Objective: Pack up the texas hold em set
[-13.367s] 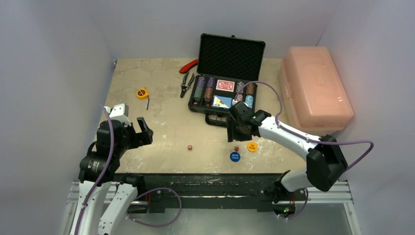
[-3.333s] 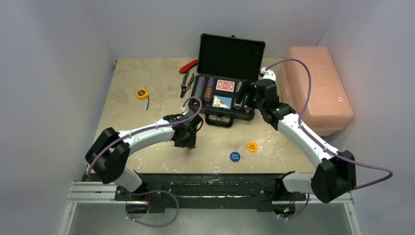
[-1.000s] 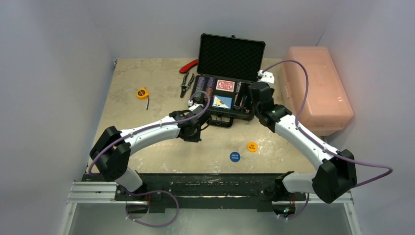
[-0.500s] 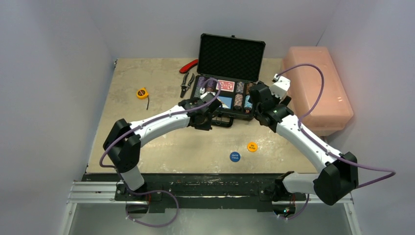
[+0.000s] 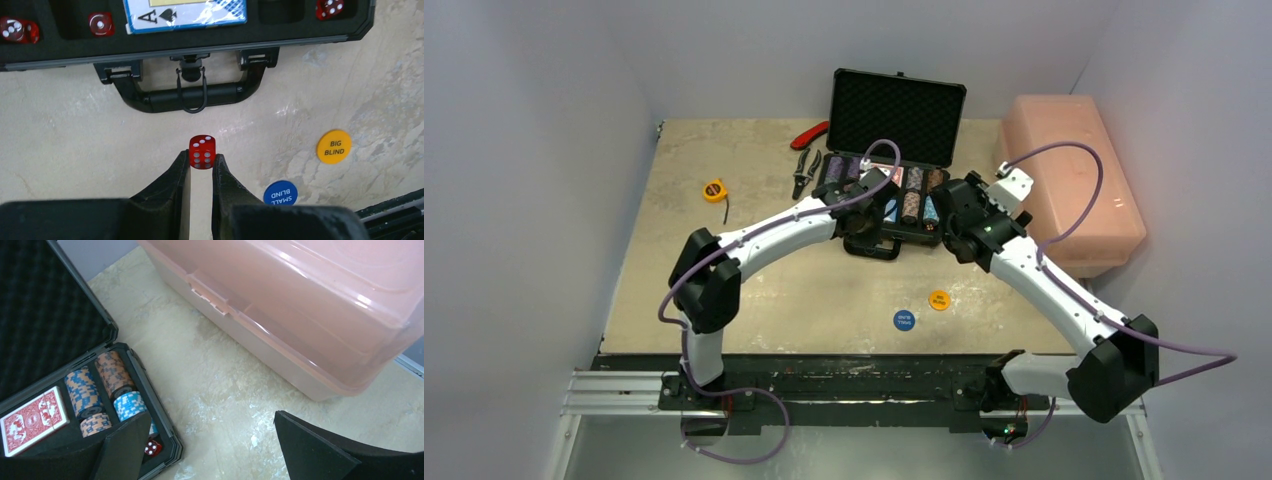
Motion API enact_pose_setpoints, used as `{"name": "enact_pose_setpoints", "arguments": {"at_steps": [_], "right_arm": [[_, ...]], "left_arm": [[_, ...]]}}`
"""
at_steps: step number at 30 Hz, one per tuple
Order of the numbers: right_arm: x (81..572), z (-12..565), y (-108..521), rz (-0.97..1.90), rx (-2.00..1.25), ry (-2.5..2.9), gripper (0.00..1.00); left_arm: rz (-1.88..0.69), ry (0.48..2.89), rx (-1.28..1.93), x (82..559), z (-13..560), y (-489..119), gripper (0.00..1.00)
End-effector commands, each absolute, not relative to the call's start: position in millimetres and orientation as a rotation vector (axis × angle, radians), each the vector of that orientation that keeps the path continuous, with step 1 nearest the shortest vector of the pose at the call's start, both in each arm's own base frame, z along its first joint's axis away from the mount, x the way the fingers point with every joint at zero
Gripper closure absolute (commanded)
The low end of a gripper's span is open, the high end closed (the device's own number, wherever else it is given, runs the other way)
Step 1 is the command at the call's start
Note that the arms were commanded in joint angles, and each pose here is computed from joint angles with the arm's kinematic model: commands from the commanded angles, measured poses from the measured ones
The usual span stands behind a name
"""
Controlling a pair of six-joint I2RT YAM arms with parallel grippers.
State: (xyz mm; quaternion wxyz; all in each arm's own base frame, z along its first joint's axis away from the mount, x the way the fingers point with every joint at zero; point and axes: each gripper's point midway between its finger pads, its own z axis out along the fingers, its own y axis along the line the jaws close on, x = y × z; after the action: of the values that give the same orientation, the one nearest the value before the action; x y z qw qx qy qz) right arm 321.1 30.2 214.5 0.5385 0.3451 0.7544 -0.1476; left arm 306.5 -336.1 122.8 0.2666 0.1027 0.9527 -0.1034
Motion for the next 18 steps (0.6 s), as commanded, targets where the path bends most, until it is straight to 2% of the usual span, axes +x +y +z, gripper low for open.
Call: {"name": "enact_pose_setpoints", "arguments": {"at_steps": [1,18], "right_arm": [[315,244,19,-0.343,0.907,1.666,0.01],[303,247,12,-0.371,0.953,1.594,0.01]], "left_arm": [[-0.393,2.482,0.335,323,149,-367,1.00],[-0.492,2.413,0.408,362,158,-421,1.00]]}}
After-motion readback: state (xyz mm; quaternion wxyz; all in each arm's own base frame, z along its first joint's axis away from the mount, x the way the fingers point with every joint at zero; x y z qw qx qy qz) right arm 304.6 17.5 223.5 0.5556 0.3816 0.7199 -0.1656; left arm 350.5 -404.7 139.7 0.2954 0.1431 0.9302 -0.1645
